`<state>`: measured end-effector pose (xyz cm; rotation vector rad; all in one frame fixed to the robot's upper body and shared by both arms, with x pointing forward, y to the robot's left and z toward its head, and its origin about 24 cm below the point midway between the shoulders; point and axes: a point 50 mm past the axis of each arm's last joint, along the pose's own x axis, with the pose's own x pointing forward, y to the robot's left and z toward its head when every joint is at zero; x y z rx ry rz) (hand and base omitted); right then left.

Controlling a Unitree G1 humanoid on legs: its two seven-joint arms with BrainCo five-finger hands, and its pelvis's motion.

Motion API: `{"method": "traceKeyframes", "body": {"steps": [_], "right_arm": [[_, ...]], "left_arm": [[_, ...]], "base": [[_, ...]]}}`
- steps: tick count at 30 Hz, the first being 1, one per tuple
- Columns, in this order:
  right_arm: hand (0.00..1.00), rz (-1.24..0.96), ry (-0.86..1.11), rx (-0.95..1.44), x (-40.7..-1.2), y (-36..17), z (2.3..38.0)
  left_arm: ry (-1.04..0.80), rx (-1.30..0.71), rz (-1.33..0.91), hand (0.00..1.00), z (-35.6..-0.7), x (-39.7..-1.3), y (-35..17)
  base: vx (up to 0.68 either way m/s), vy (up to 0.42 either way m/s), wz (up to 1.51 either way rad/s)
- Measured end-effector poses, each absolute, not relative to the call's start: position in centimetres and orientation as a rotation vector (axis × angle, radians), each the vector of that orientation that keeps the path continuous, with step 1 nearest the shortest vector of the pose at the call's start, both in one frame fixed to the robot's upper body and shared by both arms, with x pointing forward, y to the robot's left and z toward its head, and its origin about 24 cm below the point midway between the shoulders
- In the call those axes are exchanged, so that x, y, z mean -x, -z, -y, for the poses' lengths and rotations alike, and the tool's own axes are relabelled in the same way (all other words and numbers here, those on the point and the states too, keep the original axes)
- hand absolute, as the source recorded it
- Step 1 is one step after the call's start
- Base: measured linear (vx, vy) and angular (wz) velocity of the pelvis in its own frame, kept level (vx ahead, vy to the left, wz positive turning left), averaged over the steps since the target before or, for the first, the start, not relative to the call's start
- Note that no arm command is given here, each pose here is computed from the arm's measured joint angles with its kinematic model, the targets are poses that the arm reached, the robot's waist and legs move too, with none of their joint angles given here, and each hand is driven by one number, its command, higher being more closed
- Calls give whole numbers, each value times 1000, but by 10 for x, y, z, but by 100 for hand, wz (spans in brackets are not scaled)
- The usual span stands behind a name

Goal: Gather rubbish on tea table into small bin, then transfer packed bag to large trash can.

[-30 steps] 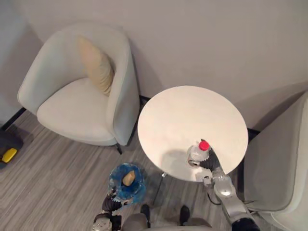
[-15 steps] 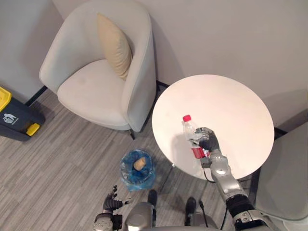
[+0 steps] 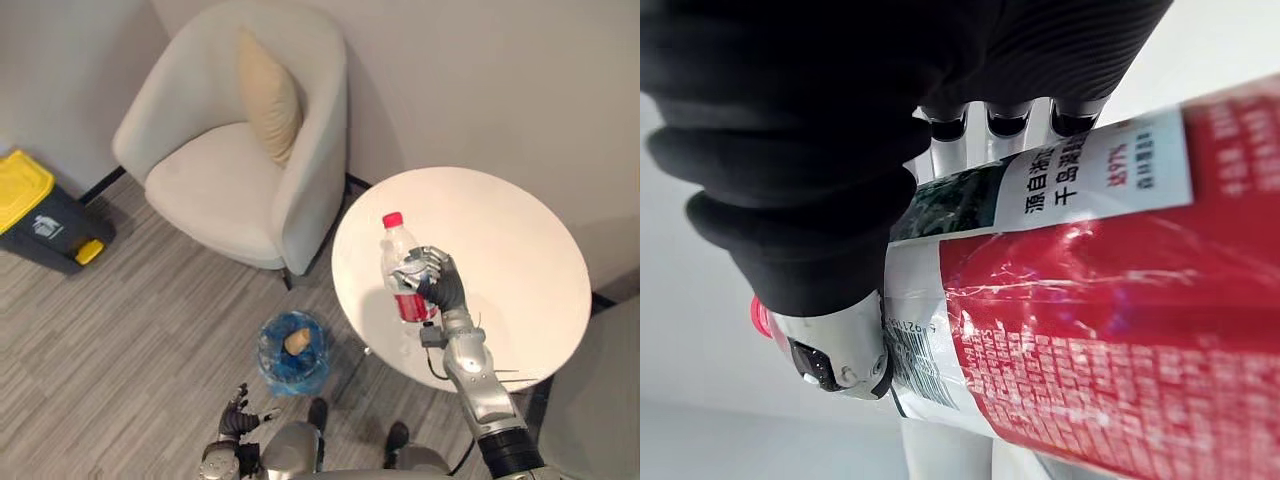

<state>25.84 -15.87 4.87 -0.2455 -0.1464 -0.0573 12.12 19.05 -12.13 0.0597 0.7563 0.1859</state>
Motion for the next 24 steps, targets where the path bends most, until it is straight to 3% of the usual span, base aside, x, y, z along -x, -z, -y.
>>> {"method": "traceKeyframes", "body": {"steps": [13, 24], "right_arm": [[100, 136, 71, 208, -255, -45, 154], [100, 140, -61, 259, -255, -45, 140]], "left_arm": [[-191, -40, -759, 0, -182, -120, 124], [-152, -120, -731, 0, -193, -128, 119]], "base": [[-43, 90, 57], [-8, 59, 60]]}}
